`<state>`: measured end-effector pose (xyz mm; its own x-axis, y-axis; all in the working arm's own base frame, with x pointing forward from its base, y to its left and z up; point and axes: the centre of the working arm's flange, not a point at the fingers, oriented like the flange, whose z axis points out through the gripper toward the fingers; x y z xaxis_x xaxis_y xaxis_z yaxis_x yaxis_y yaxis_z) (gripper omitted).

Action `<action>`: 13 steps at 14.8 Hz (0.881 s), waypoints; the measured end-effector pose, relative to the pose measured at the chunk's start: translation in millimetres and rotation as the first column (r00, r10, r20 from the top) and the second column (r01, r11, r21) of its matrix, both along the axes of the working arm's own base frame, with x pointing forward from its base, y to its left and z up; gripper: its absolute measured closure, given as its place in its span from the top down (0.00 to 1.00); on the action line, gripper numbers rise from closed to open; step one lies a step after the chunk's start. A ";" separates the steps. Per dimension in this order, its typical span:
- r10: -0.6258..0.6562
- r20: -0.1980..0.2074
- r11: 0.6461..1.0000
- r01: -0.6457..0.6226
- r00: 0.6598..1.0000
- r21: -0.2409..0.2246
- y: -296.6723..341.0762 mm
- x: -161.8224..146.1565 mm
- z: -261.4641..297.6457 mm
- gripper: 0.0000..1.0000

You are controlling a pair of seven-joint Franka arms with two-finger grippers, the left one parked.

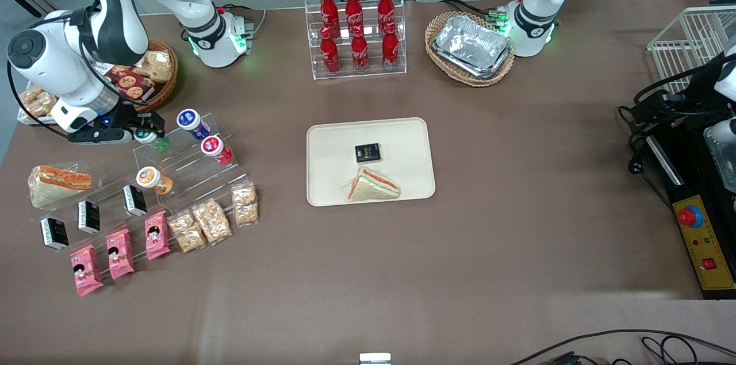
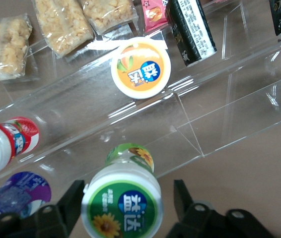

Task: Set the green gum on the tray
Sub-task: 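Lower the right gripper over the green-lidded gum bottle and close it, then lift the green gum bottle out of the rack with the right gripper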

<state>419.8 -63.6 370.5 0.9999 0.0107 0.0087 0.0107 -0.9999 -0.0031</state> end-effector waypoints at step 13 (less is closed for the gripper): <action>0.015 0.067 1.000 -0.014 0.998 -0.013 2.3 24.1 62.1 0.59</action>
